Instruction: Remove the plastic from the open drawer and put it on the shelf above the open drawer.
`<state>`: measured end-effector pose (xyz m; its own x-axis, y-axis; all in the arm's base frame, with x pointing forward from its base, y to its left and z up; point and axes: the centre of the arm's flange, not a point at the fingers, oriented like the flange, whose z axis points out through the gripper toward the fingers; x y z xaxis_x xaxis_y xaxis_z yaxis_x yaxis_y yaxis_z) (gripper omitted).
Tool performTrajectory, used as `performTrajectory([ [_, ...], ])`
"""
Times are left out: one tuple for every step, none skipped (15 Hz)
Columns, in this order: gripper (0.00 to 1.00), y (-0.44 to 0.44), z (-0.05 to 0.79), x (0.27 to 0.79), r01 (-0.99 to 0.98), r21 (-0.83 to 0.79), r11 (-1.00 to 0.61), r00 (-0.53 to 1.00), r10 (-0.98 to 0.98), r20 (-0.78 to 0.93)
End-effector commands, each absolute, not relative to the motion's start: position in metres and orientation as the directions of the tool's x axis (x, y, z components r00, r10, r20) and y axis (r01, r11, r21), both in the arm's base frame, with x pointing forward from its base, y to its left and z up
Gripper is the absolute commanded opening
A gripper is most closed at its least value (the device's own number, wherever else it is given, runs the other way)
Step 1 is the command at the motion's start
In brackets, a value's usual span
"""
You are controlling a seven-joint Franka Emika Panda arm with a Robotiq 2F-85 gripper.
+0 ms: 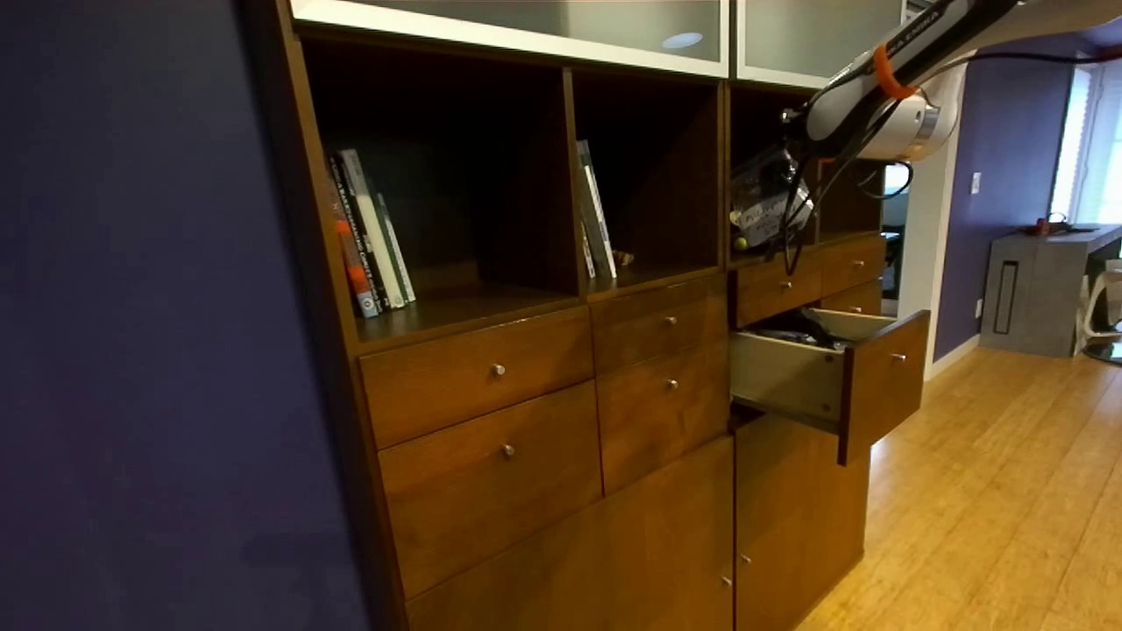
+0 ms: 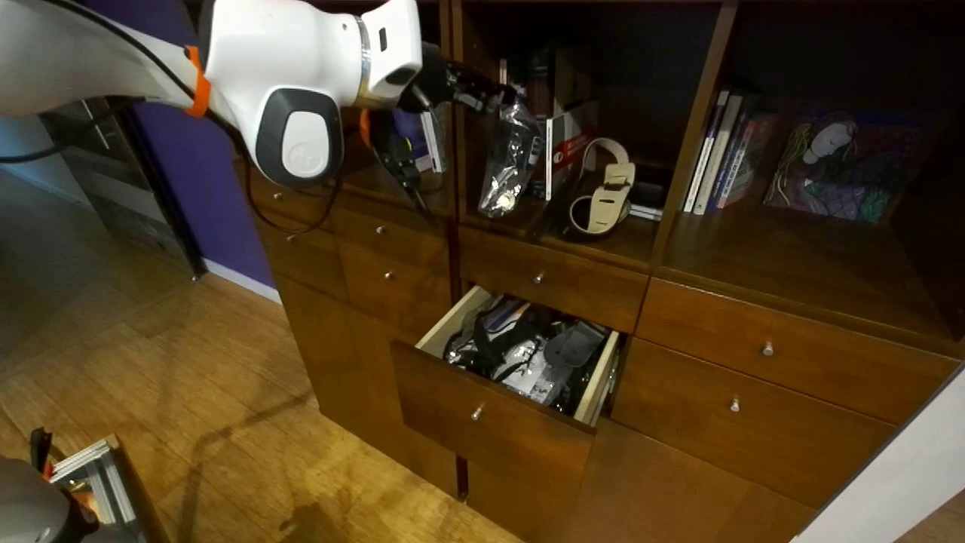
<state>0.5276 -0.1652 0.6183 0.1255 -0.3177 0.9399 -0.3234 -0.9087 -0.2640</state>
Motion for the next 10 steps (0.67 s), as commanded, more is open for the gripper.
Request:
performTrajectory([
  [0.0,-0.163,0.619,0.559,-0.349,-0.346,-0.871,0.037,-0.381,0.924],
  [0.0,-0.162,0.617,0.563,-0.344,-0.366,-0.865,0.031,-0.4,0.916],
  [0.0,-0.16,0.614,0.569,-0.337,-0.39,-0.857,0.017,-0.419,0.908],
  [0.0,-0.156,0.613,0.575,-0.332,-0.412,-0.848,0.0,-0.437,0.9],
  [0.0,-0.152,0.613,0.58,-0.33,-0.436,-0.838,-0.02,-0.455,0.89],
  [0.0,-0.148,0.612,0.585,-0.323,-0.458,-0.829,-0.037,-0.472,0.881],
  [0.0,-0.144,0.612,0.591,-0.313,-0.484,-0.817,-0.053,-0.493,0.868],
  [0.0,-0.14,0.61,0.597,-0.307,-0.498,-0.811,-0.076,-0.5,0.862],
  [0.0,-0.137,0.607,0.603,-0.3,-0.508,-0.808,-0.088,-0.506,0.858],
  [0.0,-0.135,0.604,0.607,-0.294,-0.508,-0.809,-0.096,-0.504,0.858],
])
